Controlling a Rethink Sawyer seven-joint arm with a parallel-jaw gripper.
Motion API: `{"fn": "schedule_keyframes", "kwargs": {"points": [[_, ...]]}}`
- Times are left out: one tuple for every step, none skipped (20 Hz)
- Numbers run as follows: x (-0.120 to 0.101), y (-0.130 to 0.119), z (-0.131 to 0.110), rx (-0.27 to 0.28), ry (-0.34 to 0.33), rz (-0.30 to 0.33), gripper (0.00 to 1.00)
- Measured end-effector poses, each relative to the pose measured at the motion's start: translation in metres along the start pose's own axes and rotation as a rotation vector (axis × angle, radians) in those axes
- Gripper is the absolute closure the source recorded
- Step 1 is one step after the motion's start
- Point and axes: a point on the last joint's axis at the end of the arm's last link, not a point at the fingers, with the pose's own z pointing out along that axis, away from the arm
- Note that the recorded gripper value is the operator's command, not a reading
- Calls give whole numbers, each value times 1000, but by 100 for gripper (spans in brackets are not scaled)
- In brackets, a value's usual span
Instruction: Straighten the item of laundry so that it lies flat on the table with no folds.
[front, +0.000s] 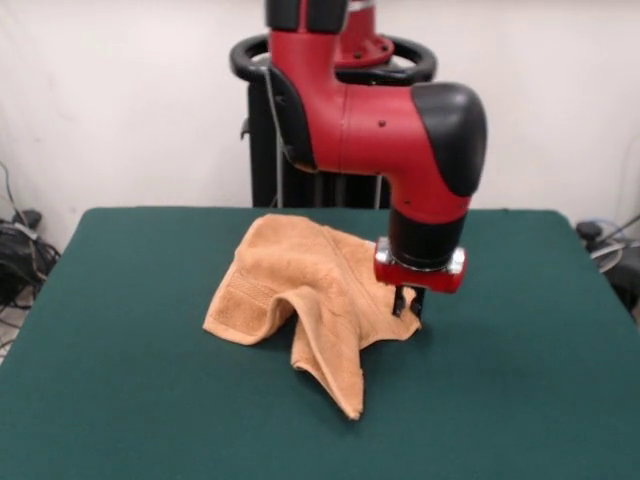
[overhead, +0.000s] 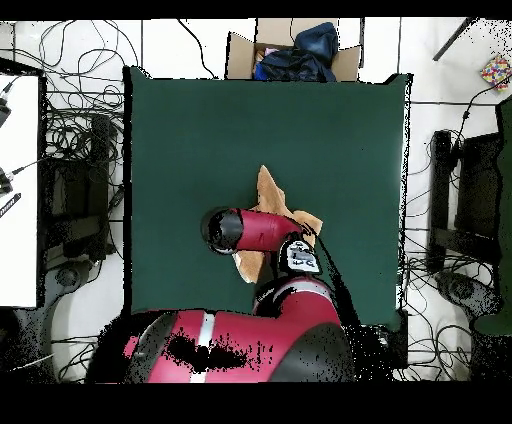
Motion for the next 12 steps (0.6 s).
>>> {"fn": "schedule_keyframes", "kwargs": {"points": [[-1,-1,0,-9,7,6,100],[-2,-2,0,-15,12,11,100],[-4,-5,0,-29,24,23,100],[-4,-6,0,-38,31,28,100],[-5,-7,0,-47,36,34,100],[-6,-8,0,-53,40,38,100],[-7,-10,0,-67,48,48,100],[-7,-11,0,-72,50,51,100],[-8,-12,0,-81,53,57,100],[-8,-14,-1,-92,56,65,100],[-7,-15,-1,-105,56,74,100],[-7,-15,-1,-111,53,79,100]]}}
